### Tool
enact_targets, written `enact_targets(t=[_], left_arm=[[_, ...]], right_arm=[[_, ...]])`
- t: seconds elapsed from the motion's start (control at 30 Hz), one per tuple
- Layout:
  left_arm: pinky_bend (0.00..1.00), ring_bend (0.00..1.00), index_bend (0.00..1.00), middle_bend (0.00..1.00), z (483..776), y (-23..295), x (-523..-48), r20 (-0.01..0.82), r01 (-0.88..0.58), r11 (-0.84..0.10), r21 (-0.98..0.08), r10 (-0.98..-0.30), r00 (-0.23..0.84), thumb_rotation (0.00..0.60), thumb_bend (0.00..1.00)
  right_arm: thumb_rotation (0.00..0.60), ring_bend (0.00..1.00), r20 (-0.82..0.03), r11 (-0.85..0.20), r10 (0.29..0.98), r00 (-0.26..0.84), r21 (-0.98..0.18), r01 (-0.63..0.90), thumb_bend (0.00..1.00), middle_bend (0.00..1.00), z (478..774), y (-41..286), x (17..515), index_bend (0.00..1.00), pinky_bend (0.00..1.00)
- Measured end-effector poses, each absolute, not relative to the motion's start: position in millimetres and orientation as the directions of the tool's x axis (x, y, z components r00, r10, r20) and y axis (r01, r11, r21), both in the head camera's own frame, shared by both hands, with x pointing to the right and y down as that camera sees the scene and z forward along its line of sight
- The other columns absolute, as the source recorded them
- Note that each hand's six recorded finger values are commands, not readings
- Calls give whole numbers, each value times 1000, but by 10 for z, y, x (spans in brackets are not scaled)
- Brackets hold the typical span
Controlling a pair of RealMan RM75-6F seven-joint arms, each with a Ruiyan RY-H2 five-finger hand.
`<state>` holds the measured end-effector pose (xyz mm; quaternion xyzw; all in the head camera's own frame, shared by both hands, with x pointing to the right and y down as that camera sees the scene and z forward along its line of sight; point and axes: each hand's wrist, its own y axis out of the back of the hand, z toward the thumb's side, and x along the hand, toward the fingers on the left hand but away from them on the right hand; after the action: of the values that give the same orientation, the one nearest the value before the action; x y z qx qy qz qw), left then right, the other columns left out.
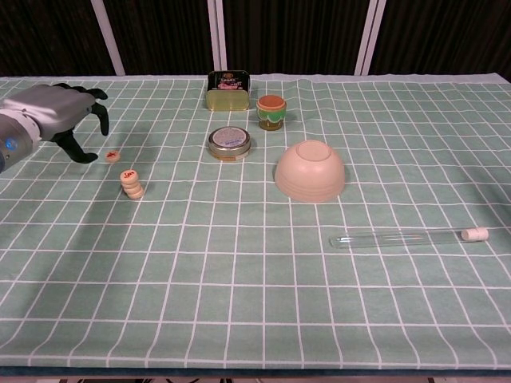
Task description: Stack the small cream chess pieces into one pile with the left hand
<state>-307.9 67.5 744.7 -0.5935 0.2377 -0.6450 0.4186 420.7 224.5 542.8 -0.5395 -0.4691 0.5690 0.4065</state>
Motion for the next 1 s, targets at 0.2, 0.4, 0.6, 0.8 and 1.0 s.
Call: enact_targets(t=[0.2, 0.4, 0.6, 0.8, 1.0], left_arm=[[0, 0, 395, 0, 7536, 654, -3036, 574, 260, -543, -798, -817, 52, 600, 278], [0, 0, 414, 0, 7583, 625, -3035, 571, 273, -540, -796, -820, 42, 600, 278], [0, 0, 438, 0, 7630, 620, -3014, 571, 284, -539, -793, -820, 36, 600, 290], [0, 0, 444, 0, 7678, 631, -2967, 572, 299, -537, -789, -819, 41, 600, 297], [0, 0, 448, 1, 7720, 642, -2921, 575, 302, -537, -788, -817, 44, 600, 303]], right_arm=[[600, 0, -234, -231, 968, -90, -972, 45, 232, 13, 5427, 2247, 4211, 90, 0], [600, 0, -238, -234, 967, -92, -971, 50, 232, 13, 5430, 2248, 4212, 89, 0], [600, 0, -238, -234, 967, -91, -971, 50, 233, 13, 5428, 2249, 4209, 89, 0], [600, 0, -238, -234, 967, -93, -971, 49, 232, 13, 5430, 2247, 4212, 89, 0], [600, 0, -236, -232, 967, -96, -971, 51, 233, 13, 5428, 2242, 4218, 90, 0]])
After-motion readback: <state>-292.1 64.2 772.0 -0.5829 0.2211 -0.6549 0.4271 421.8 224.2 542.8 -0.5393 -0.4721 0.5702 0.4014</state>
